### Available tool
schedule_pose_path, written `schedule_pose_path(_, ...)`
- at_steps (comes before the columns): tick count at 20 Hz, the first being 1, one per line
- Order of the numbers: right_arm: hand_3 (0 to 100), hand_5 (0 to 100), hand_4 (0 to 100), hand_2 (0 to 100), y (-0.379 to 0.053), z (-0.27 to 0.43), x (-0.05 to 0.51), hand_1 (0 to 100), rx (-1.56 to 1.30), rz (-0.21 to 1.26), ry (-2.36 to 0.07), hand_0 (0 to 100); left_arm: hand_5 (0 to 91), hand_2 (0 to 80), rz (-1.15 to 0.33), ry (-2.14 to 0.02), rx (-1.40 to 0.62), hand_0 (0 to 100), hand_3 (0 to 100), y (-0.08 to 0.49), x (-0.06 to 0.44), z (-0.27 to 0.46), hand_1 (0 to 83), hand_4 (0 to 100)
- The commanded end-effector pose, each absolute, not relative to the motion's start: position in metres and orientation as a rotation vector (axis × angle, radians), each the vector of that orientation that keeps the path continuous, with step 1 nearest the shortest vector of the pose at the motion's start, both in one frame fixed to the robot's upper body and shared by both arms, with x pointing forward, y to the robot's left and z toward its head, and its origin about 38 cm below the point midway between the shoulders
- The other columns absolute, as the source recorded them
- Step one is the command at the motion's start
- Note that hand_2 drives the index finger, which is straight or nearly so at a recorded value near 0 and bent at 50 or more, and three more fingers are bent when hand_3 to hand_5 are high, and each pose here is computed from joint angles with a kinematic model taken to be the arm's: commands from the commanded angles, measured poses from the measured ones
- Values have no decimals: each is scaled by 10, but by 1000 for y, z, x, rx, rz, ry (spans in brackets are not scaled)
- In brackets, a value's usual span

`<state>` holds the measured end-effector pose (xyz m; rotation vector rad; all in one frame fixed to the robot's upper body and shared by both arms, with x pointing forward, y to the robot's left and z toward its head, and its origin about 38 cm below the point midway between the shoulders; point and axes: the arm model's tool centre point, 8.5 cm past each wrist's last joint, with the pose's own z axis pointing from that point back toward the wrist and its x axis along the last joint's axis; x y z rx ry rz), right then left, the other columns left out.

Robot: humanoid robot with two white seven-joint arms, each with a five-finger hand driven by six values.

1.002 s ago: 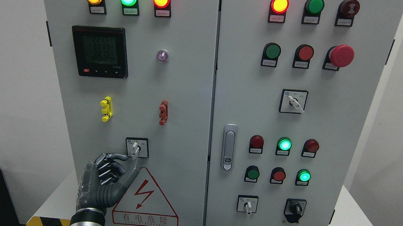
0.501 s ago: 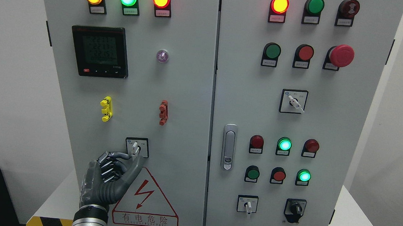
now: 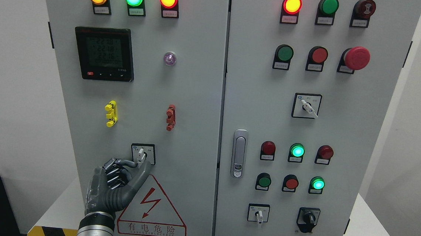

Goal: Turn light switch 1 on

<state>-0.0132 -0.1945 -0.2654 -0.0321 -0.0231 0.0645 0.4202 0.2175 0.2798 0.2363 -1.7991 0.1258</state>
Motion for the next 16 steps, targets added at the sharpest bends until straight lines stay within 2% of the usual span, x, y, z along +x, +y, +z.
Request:
schedule_pose_path(1,0,0,0,0,-194,-265,-13,0,-31,40,-21,0,851,578,147,-1796,240,12,919,216,421,280,667,923)
schedule_pose_path(16,0,0,0,0,-194,-265,-13,0,-31,40,-21,0,864,586,170,-1767,212,24,937,212,423,280,668,940)
